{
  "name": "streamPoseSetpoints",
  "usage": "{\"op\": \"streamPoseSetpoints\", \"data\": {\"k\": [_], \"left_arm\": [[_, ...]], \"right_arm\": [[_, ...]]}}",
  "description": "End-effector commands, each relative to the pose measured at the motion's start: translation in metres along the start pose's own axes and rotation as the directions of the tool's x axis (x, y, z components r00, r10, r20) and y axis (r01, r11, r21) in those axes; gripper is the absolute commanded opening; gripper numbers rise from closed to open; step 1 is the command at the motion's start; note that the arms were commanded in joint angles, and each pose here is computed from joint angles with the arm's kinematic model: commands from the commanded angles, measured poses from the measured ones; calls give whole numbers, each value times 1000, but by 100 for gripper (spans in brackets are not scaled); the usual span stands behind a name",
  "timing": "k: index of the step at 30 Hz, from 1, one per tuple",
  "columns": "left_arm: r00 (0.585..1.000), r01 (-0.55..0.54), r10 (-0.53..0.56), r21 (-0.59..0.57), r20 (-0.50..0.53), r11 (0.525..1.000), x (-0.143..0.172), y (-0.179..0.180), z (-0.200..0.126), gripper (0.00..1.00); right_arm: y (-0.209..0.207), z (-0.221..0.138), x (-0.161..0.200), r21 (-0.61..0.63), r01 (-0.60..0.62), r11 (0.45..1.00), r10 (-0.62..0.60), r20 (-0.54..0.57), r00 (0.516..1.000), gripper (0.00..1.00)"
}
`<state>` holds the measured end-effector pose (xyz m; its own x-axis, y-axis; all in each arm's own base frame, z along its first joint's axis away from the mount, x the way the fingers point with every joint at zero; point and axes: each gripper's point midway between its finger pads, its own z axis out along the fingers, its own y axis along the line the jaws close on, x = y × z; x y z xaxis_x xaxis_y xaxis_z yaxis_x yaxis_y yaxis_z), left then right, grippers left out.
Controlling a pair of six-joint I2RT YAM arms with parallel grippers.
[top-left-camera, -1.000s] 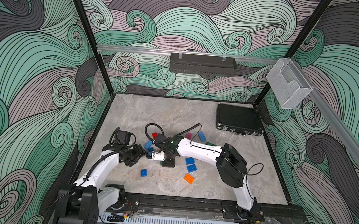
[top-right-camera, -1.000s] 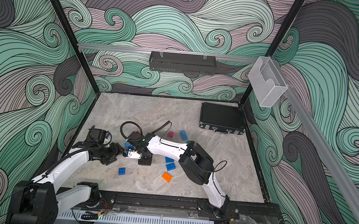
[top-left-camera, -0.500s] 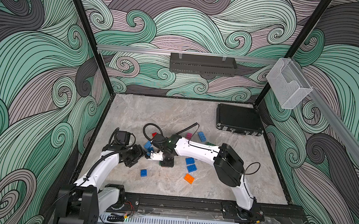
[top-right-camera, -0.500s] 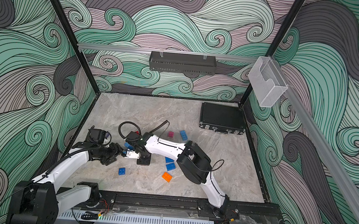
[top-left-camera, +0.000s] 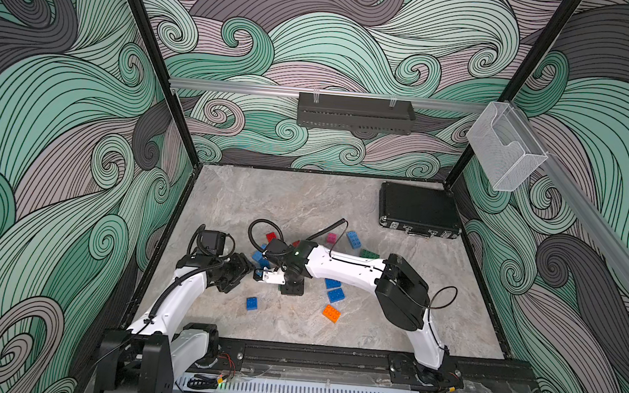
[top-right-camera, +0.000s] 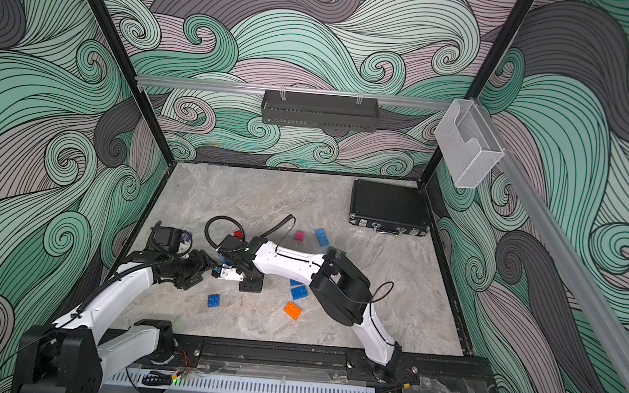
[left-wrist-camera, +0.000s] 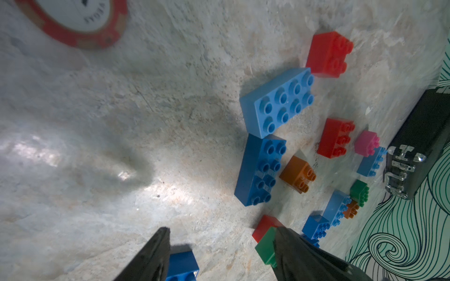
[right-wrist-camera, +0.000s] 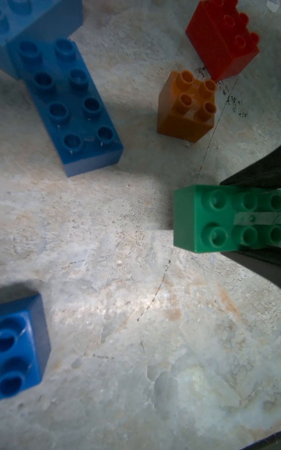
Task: Assemble a heart with lego
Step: Assemble the lego brick with the lego brick.
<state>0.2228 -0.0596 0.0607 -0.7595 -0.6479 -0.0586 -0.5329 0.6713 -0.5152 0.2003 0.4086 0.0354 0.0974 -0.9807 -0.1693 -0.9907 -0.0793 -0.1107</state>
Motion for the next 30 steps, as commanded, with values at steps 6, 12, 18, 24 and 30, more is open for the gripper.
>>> {"op": "streamPoseSetpoints", "data": {"k": [6, 12, 18, 24, 30], "left_arm": [[1000, 27, -27, -7, 8, 1000, -1, 4, -2, 68], [999, 30, -30, -3, 10, 1000, -2, 3, -3, 68], [1000, 30, -30, 2, 5, 1000, -2, 2, -2, 68], [1000, 28, -28, 20, -2, 999, -2, -1, -1, 68], [1000, 25, -24, 36, -18, 999, 1, -4, 0, 69]], "right_arm": [[27, 25, 36, -207, -73, 976, 51, -108, 993, 31], [15, 35, 41, -159, -95, 983, 71, -154, 985, 31], [2, 11, 28, -106, -90, 990, 79, -96, 992, 31], [-2, -23, 15, -99, -86, 991, 86, -4, 996, 32], [-5, -35, 26, -92, -114, 989, 115, 4, 993, 35]]}}
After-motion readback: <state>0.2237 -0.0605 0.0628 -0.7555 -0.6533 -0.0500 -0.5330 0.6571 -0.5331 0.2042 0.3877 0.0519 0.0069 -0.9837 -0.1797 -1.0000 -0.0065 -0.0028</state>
